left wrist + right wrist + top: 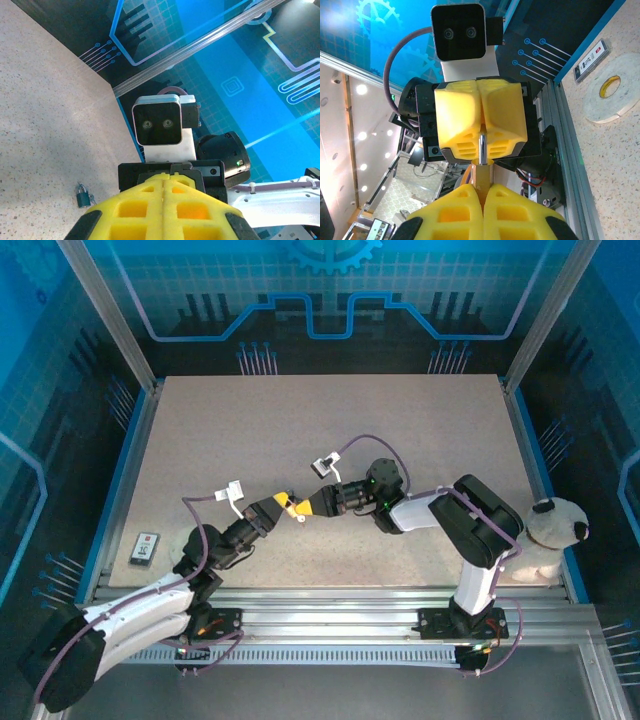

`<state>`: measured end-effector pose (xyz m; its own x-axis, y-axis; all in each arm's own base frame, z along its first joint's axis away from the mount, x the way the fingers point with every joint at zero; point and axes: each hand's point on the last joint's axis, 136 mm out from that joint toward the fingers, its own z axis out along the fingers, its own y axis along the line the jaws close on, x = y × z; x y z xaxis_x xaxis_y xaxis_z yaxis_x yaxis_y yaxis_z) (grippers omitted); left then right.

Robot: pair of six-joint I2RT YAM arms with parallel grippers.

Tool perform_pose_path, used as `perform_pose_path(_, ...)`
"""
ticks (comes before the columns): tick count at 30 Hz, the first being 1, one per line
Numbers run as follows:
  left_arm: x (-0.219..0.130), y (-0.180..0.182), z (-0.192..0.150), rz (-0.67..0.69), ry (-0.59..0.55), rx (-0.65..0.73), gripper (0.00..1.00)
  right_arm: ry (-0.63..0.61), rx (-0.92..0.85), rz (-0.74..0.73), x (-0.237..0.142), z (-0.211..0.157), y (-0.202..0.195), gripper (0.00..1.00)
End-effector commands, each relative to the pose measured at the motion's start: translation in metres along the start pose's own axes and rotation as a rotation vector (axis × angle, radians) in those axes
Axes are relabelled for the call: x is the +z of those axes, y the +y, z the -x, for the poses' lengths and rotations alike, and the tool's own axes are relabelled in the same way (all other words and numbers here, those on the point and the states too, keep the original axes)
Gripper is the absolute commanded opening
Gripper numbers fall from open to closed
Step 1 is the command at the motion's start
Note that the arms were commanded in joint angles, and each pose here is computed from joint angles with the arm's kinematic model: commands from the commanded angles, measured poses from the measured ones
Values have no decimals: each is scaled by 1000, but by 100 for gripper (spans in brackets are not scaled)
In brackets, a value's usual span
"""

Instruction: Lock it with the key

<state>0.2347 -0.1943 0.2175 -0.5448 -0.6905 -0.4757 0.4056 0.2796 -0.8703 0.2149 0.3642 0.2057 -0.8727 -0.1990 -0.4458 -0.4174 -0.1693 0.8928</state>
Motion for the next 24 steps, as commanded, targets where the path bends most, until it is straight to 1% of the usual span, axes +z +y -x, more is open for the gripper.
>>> perform_pose_path(1, -7, 5, -50, -22, 219, 7, 0, -173, -126, -2, -7, 53, 16, 0)
perform_pose_path(16, -6, -3, -55, -64, 240, 19, 0, -184, -130, -19, -9, 68, 14, 0)
perform_pose_path(21, -6, -1, -53, -47, 226, 22, 0, -184, -123, -27, -12, 66, 12, 0)
perform_pose_path(24, -6, 4, -49, -12, 205, 15, 0, -186, -111, -41, -14, 65, 7, 0)
